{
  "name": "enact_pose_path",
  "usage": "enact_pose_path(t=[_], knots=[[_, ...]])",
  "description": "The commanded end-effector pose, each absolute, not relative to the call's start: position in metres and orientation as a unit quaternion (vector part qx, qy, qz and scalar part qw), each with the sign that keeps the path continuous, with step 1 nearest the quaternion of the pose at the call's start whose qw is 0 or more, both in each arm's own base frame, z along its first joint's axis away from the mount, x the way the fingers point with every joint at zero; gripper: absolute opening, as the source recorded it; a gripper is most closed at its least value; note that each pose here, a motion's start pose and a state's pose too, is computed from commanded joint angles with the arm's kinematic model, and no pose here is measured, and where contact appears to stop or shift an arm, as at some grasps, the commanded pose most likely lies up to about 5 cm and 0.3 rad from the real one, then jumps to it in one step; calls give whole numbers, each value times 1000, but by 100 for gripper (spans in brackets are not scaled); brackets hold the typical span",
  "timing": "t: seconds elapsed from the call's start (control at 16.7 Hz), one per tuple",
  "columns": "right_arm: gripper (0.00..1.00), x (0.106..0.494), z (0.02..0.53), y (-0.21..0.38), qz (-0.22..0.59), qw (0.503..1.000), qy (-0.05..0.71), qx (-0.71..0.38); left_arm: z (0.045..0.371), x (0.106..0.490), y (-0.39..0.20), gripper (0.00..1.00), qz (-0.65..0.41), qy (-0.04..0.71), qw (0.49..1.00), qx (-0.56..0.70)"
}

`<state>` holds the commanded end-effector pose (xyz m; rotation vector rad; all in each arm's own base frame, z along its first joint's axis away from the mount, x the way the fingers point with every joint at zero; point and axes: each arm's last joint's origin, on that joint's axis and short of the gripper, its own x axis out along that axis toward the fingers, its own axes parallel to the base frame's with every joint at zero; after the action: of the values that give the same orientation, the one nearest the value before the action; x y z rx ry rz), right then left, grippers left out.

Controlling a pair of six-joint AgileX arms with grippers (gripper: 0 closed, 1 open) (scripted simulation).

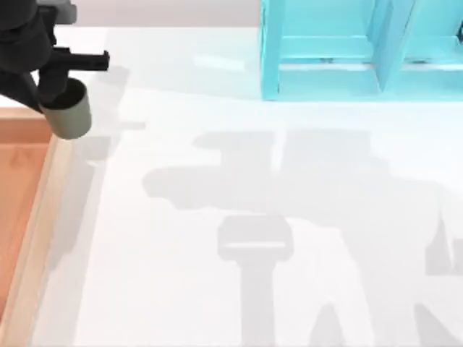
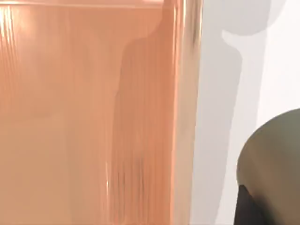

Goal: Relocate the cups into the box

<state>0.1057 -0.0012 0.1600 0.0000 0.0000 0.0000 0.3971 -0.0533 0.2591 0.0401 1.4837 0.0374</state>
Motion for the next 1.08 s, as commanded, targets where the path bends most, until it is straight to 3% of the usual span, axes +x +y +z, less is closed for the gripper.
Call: enact_pose_path(t=[0.18, 0.42, 0.6, 1.08], knots=[[100, 106, 160, -1, 0, 1000, 0, 0, 265, 376, 48, 0, 20, 693, 721, 13], [100, 106, 160, -1, 0, 1000, 0, 0, 275, 333, 116, 0, 12, 696, 717, 5], [100, 106, 160, -1, 0, 1000, 0, 0, 280, 317, 128, 0, 0, 693, 721, 9], [100, 106, 160, -1, 0, 1000, 0, 0, 270, 318, 126, 0, -4, 694, 720, 15]])
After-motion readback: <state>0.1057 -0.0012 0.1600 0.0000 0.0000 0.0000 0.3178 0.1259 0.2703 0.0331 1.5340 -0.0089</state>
